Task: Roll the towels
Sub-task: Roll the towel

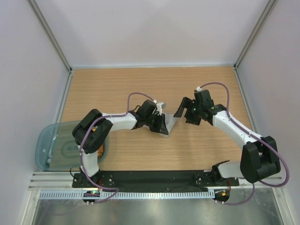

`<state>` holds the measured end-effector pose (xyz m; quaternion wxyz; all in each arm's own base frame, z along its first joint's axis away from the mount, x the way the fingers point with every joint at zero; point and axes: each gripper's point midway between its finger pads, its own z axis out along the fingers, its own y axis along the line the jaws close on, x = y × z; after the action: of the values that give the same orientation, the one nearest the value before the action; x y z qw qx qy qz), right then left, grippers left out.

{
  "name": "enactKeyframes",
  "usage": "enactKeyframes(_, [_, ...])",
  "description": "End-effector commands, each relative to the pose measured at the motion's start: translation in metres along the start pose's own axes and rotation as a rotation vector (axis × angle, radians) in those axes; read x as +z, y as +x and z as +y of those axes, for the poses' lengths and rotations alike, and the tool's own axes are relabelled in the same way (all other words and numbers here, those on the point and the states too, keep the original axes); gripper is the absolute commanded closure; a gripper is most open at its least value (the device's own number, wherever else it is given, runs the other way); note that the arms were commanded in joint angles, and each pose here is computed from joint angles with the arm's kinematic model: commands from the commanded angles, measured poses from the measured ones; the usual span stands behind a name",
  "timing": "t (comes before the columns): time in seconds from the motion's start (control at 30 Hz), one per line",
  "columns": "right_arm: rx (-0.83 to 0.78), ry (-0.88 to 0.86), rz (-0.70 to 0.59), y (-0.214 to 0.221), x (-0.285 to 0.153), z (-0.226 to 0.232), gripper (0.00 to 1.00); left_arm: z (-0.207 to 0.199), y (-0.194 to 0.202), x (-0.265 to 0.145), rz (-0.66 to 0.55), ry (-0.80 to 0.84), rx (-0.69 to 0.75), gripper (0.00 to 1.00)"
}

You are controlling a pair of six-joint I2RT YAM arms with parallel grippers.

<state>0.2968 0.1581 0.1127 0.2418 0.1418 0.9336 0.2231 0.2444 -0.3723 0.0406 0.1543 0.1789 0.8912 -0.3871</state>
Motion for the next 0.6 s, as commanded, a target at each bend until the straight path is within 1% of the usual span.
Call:
enactKeyframes(0.0, [-0.001,-0.227,-0.020,0.005,0.000,0.033,0.16,-0.012,-0.013,-0.005,0.009,0.159,-0.151,0.84])
enactKeyframes(0.07, [0.043,-0.257,0.006,0.018,0.008,0.030,0.15,-0.010,-0.016,-0.006,0.014,0.206,-0.209,0.86])
enactKeyframes(0.1, [0.043,-0.308,-0.005,0.016,0.008,0.037,0.15,-0.002,-0.021,-0.009,0.009,0.208,-0.268,0.87])
enactKeyframes(0.17, [0.068,-0.317,0.014,0.025,0.017,0.032,0.16,0.004,-0.024,-0.010,0.006,0.219,-0.311,0.88])
enactKeyframes(0.33, [0.097,-0.400,-0.017,0.021,0.025,0.043,0.16,0.019,-0.020,-0.010,0.040,0.227,-0.428,0.87])
enactKeyframes(0.4, [0.109,-0.419,-0.034,0.018,0.030,0.045,0.15,0.027,-0.015,-0.007,0.059,0.222,-0.473,0.87])
enactKeyframes(0.57, [0.125,-0.400,-0.058,0.014,0.043,0.040,0.16,0.036,-0.017,-0.006,0.058,0.252,-0.558,0.87])
